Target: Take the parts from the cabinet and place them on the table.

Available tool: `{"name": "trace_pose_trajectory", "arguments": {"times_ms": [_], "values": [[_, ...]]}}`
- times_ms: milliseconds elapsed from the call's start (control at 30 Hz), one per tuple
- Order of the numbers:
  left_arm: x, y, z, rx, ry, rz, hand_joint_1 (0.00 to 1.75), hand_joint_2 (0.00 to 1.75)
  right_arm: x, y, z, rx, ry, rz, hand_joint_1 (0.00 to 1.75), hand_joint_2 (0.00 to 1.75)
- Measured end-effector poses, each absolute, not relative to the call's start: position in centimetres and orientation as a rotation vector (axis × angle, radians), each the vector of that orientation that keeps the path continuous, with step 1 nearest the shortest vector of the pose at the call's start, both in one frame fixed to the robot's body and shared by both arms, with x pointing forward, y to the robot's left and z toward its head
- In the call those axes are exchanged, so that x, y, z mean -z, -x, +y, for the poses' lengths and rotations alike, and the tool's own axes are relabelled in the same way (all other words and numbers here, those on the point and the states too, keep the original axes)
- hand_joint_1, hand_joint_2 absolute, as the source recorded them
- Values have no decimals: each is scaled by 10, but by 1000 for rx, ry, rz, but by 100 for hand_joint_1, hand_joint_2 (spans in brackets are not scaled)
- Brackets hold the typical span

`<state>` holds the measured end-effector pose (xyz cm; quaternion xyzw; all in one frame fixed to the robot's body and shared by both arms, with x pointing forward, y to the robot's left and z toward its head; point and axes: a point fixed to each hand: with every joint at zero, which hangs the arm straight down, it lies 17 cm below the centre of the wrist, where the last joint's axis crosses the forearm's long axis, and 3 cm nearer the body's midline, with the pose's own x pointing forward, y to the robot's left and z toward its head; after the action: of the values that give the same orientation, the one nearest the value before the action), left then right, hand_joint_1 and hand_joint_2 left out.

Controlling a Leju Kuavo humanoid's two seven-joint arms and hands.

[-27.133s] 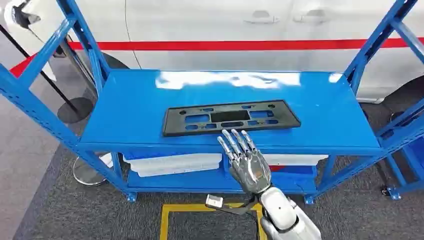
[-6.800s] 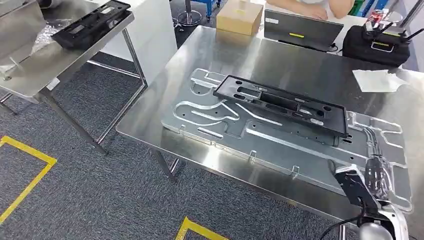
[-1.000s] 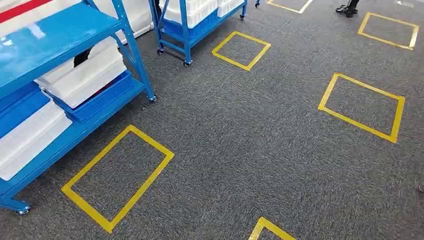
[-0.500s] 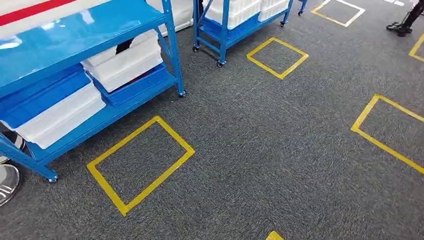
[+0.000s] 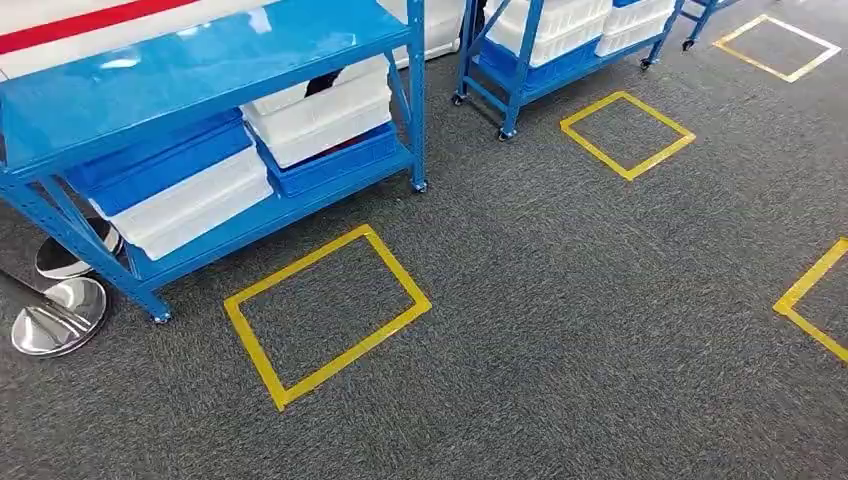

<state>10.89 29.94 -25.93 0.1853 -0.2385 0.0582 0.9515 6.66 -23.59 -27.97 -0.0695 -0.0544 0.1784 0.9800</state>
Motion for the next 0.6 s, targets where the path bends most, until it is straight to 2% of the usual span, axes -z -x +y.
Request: {"name": "trace_pose_trajectory", "arguments": {"times_ms": [600], "values": [[261, -103, 295, -150, -338, -491, 0, 0, 278, -78, -228, -305, 105, -156, 0, 0]]}}
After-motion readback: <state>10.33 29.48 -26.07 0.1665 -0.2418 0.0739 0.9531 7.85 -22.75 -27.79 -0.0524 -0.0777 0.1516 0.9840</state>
